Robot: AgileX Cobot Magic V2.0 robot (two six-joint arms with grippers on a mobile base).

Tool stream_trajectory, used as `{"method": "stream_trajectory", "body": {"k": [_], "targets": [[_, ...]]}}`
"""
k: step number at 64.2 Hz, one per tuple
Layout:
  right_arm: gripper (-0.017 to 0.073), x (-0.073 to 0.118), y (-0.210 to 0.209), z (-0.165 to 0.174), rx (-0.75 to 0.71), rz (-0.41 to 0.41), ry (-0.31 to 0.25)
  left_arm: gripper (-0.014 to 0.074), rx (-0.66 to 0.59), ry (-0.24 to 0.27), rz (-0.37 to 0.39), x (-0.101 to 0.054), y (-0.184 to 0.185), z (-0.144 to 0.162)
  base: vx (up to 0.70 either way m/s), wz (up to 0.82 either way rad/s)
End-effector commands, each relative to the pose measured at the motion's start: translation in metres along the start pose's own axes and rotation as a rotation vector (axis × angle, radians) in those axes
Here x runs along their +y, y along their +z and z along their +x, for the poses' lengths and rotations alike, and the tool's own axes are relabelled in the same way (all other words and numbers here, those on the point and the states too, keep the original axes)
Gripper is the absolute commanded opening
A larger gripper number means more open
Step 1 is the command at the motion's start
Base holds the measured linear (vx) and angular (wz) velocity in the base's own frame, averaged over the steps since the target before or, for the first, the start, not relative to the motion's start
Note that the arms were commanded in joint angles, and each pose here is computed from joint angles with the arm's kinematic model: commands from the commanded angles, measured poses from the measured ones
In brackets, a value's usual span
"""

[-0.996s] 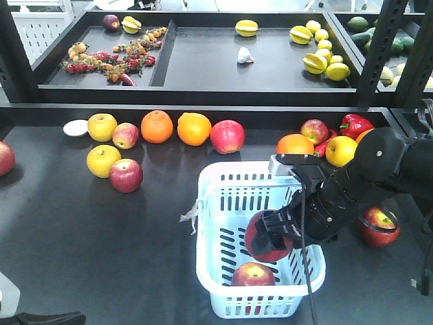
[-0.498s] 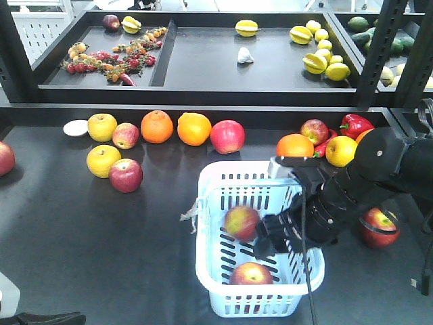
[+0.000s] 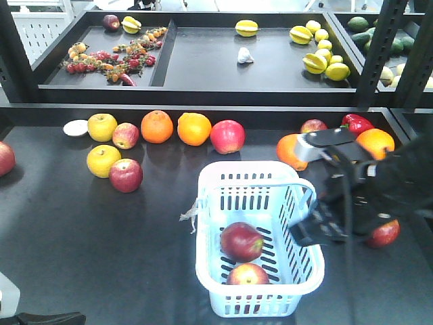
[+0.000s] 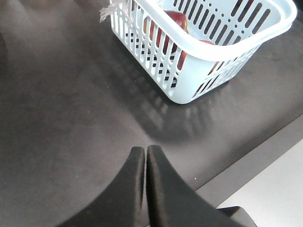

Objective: Pick three apples into basket with both arms
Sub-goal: 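Carry the second red apple over the basket and open the right gripper, then move the right gripper down to the red apple beside the basket and grasp it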

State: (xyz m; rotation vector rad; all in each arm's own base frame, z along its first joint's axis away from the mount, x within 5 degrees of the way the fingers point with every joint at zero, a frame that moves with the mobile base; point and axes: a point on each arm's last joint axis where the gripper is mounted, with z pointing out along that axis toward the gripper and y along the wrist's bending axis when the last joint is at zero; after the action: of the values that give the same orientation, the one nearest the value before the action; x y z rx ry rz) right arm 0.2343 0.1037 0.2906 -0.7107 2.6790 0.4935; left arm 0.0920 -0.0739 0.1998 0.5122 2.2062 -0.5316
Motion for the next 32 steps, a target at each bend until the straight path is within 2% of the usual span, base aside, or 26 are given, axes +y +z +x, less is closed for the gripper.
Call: {"method": "stream_trajectory", "body": {"k": [1,11,15,18,25,29,32], "targets": [[-0.0008,0.003,-0.026,0.000,-0.085,0.078,-0.088,-0.0008,-0.082,-0.018,0.006,-0.002,-0.003,-0.013,0.00,0.00],[-0.0008,0.005,-0.038,0.002,-0.142,0.108,-0.095,-0.0008,-0.084,-0.018,0.006,-0.002,-0.003,-0.014,0.00,0.00],[-0.0007,0.001,-0.041,0.003,-0.154,0.158,-0.048,-0.0008,-0.085,-0.018,0.005,-0.002,-0.003,-0.014,0.00,0.00],[-0.0006,-0.008,-0.044,0.002,-0.173,0.224,0.009,-0.0008,-0.085,-0.018,0.005,-0.002,-0.003,-0.014,0.00,0.00],[-0.0003,-0.043,-0.057,0.004,-0.246,0.422,0.200,-0.0008,-0.085,-0.018,0.005,-0.002,-0.003,-0.014,0.00,0.00],[0.0006,-0.062,-0.066,0.007,-0.294,0.483,0.303,-0.0008,-0.083,-0.018,0.006,-0.002,-0.003,-0.013,0.00,0.00],[0.0023,-0.073,-0.070,0.010,-0.314,0.500,0.358,-0.0008,-0.084,-0.018,0.005,-0.002,-0.003,-0.014,0.00,0.00]]}}
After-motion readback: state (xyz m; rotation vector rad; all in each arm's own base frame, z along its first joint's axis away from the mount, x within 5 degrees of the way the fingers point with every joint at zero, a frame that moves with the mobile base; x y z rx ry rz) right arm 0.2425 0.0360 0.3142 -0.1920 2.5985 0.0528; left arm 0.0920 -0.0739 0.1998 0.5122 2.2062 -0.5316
